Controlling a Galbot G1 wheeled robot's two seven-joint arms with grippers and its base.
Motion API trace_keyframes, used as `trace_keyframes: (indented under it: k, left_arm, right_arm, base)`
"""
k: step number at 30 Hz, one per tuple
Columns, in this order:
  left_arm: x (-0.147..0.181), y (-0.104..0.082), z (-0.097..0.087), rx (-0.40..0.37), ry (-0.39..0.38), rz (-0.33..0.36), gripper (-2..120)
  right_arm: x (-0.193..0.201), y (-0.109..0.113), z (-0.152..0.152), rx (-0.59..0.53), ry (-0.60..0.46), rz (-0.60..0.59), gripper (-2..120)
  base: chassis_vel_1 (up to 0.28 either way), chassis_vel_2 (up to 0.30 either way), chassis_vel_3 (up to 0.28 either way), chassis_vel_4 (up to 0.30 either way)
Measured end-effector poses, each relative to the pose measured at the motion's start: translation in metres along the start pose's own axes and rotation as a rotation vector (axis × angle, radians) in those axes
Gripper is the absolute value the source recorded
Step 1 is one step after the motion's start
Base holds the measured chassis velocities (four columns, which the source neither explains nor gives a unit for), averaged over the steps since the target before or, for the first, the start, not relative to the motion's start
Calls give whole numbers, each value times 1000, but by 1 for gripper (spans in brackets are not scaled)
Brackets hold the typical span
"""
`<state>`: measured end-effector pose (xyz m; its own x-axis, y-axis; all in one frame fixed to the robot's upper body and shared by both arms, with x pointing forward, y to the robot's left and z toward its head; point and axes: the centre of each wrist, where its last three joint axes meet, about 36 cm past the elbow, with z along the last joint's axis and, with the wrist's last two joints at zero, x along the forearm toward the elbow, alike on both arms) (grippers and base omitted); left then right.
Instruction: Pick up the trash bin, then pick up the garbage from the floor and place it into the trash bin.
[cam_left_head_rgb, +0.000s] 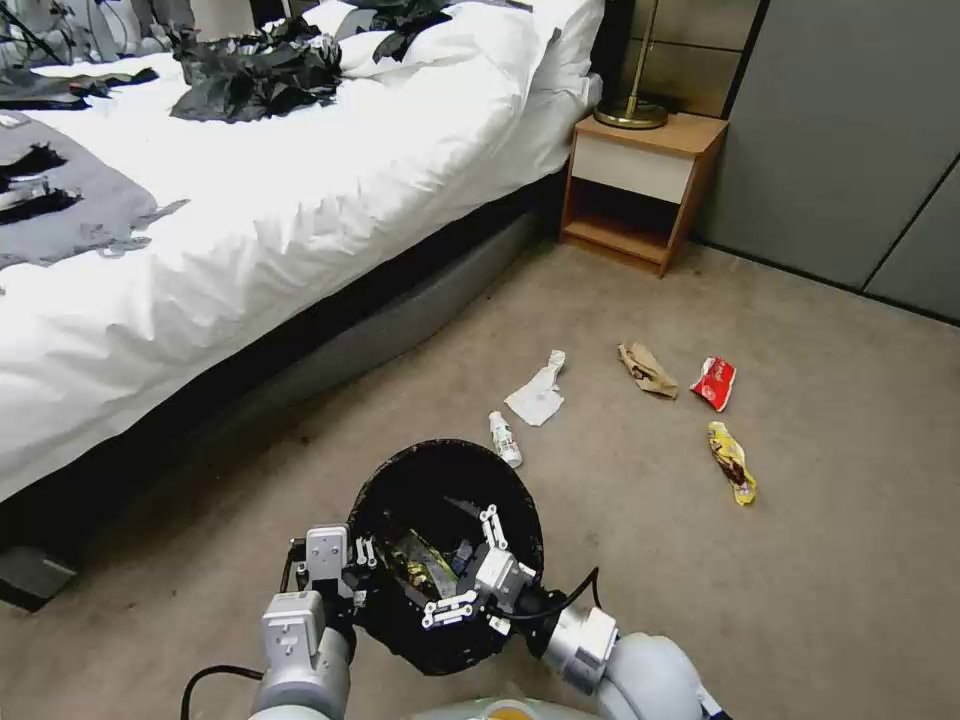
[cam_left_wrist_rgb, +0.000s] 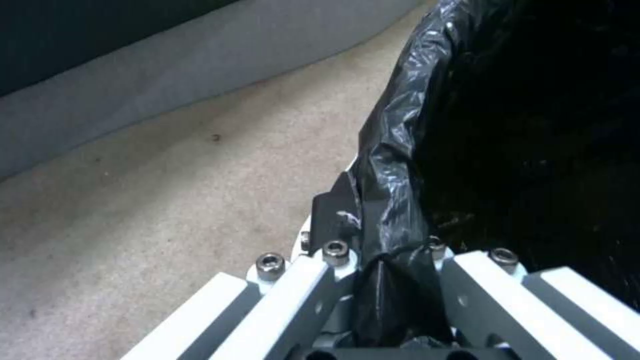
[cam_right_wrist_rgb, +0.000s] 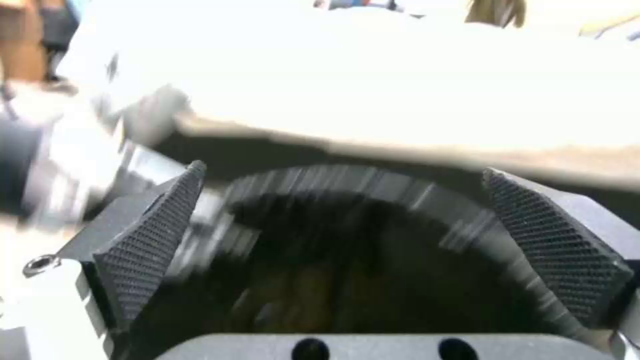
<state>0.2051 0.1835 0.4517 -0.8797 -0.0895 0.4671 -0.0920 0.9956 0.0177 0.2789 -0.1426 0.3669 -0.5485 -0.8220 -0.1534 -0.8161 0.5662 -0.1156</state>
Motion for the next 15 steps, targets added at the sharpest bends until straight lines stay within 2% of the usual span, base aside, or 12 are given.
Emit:
trace_keyframes:
  k: [2, 4, 5, 7, 8, 10, 11, 15]
  left_arm:
    - [-3, 2, 2, -4, 0, -8, 1]
    - [-3, 3, 2, -4, 0, -8, 1]
    - [-5, 5, 4, -8, -1, -14, 1]
    - [-6, 7, 6, -10, -3, -19, 1]
    - [-6, 7, 6, -10, -3, -19, 1]
    - [-6, 11, 7, -15, -14, -14, 1]
    - [-6, 11, 7, -16, -19, -11, 1]
    - [-7, 13, 7, -17, -33, -6, 1]
  right_arm:
    - [0, -3, -24, 32, -61, 76, 100]
    - [0, -3, -27, 35, -66, 85, 100]
    - [2, -5, -47, 70, -105, 177, 100]
    - [7, -5, -62, 97, -125, 329, 100]
    - [7, -5, -62, 97, -125, 329, 100]
    - [18, 2, -64, 69, -103, 507, 100]
    - [24, 6, -63, 55, -87, 556, 100]
    - [38, 15, -57, 47, -59, 642, 100]
  base:
    - [0, 0, 0, 0]
    - [0, 0, 0, 0]
    - [0, 0, 0, 0]
    - [0, 0, 0, 0]
    - [0, 0, 0, 0]
    - [0, 0, 0, 0]
    - [0, 0, 0, 0]
    - [0, 0, 0, 0]
